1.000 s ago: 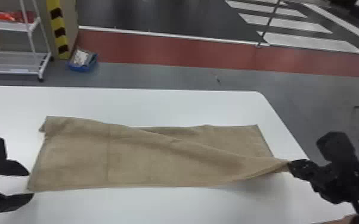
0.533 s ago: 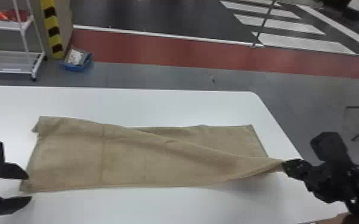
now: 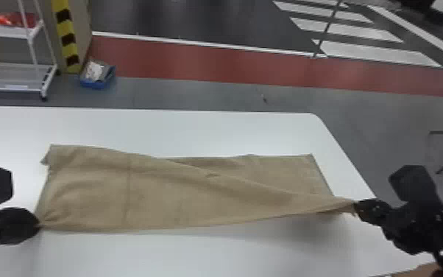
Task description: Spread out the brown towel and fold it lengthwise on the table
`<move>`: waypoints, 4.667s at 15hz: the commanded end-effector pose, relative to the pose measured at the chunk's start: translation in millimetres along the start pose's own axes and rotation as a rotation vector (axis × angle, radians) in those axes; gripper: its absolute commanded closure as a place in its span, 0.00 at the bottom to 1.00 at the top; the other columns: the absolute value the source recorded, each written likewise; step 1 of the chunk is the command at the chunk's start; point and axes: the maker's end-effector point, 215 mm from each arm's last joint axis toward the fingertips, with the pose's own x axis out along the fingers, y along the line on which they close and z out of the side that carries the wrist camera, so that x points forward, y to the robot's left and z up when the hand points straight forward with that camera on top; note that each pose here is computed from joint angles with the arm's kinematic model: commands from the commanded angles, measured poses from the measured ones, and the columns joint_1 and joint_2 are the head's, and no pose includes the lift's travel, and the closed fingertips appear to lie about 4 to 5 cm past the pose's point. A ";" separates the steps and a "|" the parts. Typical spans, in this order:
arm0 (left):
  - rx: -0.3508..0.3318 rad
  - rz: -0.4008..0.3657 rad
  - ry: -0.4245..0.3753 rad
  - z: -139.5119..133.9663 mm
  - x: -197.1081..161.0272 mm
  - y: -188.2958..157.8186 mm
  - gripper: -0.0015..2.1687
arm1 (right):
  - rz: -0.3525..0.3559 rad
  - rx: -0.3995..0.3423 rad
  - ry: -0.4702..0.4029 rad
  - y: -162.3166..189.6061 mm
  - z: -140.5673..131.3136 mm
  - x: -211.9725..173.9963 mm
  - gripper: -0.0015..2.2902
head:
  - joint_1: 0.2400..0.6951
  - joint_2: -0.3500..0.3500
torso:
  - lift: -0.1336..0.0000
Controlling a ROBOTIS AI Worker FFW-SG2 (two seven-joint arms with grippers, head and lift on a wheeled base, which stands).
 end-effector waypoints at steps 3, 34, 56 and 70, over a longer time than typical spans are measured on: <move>0.006 -0.017 -0.018 3.4 -29.4 0.5 0.58 | -0.011 0.001 -0.032 -6.3 12.2 -7.9 0.68 | 1.00 0.14 | 0.07; -0.219 0.494 -0.427 242.0 -206.3 361.8 0.58 | -0.023 0.509 -0.285 -138.2 352.4 22.9 0.69 | 0.14 0.34 | 0.07; -0.224 0.132 -0.041 -72.0 -145.6 16.2 0.58 | 0.241 0.366 -0.112 15.3 23.3 -47.1 0.72 | 1.00 0.42 | 0.07; -0.229 0.049 0.012 -54.3 -91.0 57.5 0.50 | 0.275 0.316 0.004 13.6 77.5 20.0 0.72 | 1.00 0.43 | 0.07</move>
